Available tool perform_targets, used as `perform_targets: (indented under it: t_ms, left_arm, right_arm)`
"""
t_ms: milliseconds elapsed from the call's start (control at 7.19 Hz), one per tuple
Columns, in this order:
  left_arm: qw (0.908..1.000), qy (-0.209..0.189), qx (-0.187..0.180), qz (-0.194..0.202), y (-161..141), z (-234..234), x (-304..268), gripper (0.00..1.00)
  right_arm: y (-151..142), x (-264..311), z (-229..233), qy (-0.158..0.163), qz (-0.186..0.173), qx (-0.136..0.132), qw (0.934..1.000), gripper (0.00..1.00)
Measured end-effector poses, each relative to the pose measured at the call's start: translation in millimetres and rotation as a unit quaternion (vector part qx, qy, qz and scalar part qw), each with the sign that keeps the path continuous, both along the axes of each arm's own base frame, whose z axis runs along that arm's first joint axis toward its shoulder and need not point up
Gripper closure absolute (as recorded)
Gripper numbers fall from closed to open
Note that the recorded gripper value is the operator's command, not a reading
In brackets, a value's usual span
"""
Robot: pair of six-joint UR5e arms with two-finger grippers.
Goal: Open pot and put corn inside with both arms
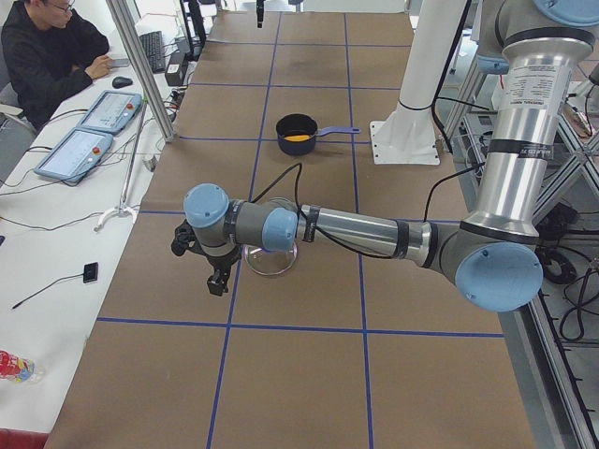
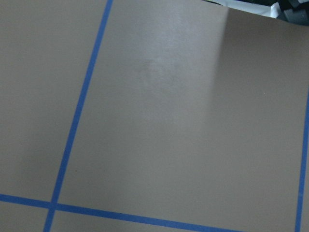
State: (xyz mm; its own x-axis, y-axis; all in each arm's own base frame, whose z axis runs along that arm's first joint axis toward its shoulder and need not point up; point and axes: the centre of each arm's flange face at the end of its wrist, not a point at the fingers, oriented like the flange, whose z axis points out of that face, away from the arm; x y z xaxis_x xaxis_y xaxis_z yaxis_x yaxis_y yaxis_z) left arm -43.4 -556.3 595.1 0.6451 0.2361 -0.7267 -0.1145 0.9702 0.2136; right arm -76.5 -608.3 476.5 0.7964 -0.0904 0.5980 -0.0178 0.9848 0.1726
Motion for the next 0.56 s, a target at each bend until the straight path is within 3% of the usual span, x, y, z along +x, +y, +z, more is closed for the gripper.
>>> perform_targets:
  t_ms: [278,556]
  left_arm:
    - [1.0,-0.005,0.002,0.003,8,32,-29,0.01]
    - [0.9999,-0.009,-0.01,0.002,16,49,-36,0.01]
  right_arm:
    - [36,57,74,0.008,0.006,-0.04,0.9992,0.0]
    - [75,84,124,-0.007,0.015,-0.082,0.9965,0.0]
